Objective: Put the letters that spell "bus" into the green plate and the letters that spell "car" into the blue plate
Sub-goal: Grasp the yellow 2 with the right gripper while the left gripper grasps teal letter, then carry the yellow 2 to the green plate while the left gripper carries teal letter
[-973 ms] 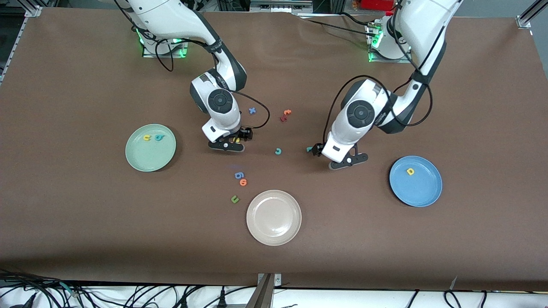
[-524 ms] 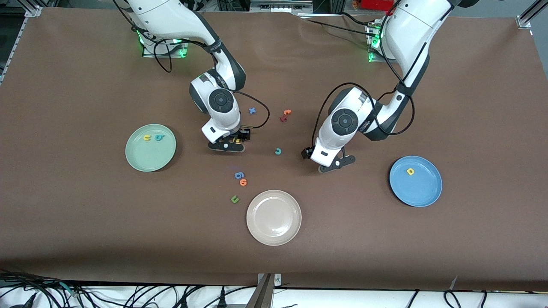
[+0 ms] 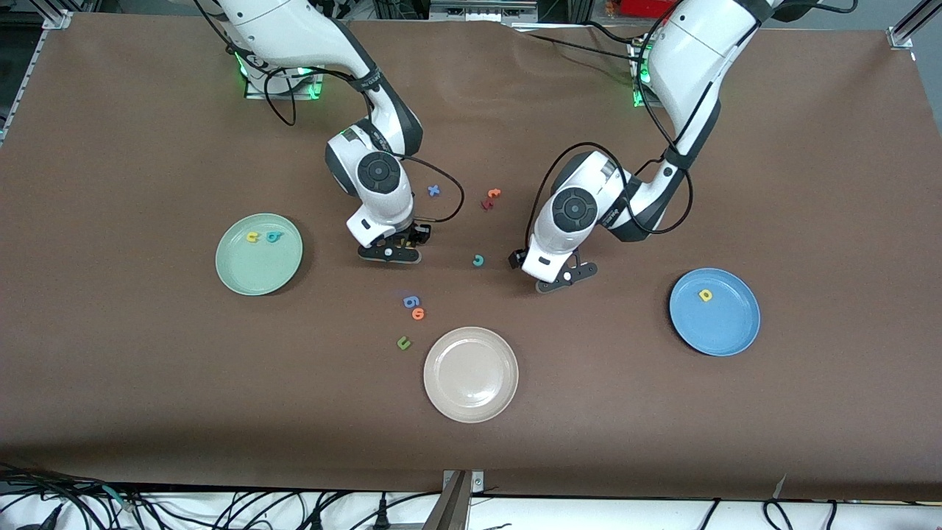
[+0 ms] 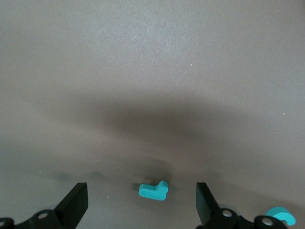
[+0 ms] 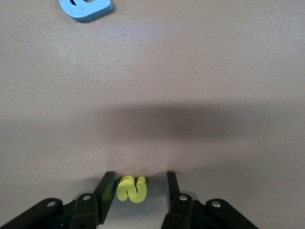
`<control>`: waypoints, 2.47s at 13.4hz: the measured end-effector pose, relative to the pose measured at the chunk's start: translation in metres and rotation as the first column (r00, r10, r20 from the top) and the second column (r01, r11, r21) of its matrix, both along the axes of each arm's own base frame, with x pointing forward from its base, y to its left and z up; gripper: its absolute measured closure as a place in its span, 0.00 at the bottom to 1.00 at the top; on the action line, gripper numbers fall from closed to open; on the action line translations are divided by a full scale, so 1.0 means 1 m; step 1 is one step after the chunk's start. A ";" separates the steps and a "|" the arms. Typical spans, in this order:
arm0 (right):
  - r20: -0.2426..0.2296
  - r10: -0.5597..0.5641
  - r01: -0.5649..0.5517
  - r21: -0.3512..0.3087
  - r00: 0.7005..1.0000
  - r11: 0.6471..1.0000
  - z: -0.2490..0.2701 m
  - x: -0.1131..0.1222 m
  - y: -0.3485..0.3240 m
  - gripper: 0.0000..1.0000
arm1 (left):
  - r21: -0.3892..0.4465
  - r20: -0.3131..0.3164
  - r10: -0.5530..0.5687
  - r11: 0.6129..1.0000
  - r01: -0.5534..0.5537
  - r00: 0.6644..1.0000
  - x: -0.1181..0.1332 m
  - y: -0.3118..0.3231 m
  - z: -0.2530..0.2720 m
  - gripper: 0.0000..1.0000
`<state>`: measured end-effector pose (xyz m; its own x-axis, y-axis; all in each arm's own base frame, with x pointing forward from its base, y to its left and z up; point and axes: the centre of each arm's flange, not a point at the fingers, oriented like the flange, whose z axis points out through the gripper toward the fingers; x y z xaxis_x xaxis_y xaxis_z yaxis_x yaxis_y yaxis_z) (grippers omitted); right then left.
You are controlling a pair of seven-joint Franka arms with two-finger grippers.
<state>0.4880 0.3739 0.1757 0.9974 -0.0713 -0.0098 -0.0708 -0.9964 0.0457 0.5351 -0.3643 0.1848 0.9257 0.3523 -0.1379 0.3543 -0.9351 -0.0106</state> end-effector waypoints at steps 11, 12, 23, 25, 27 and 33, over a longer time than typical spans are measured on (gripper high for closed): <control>-0.002 -0.049 0.049 0.025 0.999 0.998 0.001 0.001 0.001 0.60 | 0.021 -0.014 -0.034 0.999 0.034 0.999 -0.014 -0.015 -0.016 0.27; -0.001 -0.051 0.051 0.028 0.999 0.998 0.001 0.001 0.002 0.69 | 0.021 -0.014 -0.034 0.999 0.034 0.999 -0.014 -0.014 -0.016 0.27; -0.065 -0.083 0.080 -0.036 0.994 0.996 0.023 0.017 -0.011 0.72 | 0.019 -0.003 0.012 1.000 -0.012 1.000 -0.011 -0.019 -0.012 0.69; -0.095 -0.090 0.085 -0.055 0.991 0.995 0.055 0.041 -0.034 0.72 | 0.019 -0.003 0.013 1.000 -0.013 1.000 -0.011 -0.019 -0.012 0.70; -0.130 -0.056 0.050 -0.054 0.990 0.997 0.080 0.064 -0.075 0.72 | 0.019 -0.003 0.014 1.000 -0.014 1.000 -0.011 -0.019 -0.012 0.70; -0.226 0.071 -0.081 -0.033 0.972 0.996 0.084 0.109 -0.222 0.72 | 0.075 -0.079 -0.052 0.996 0.058 0.996 0.039 0.023 0.026 0.70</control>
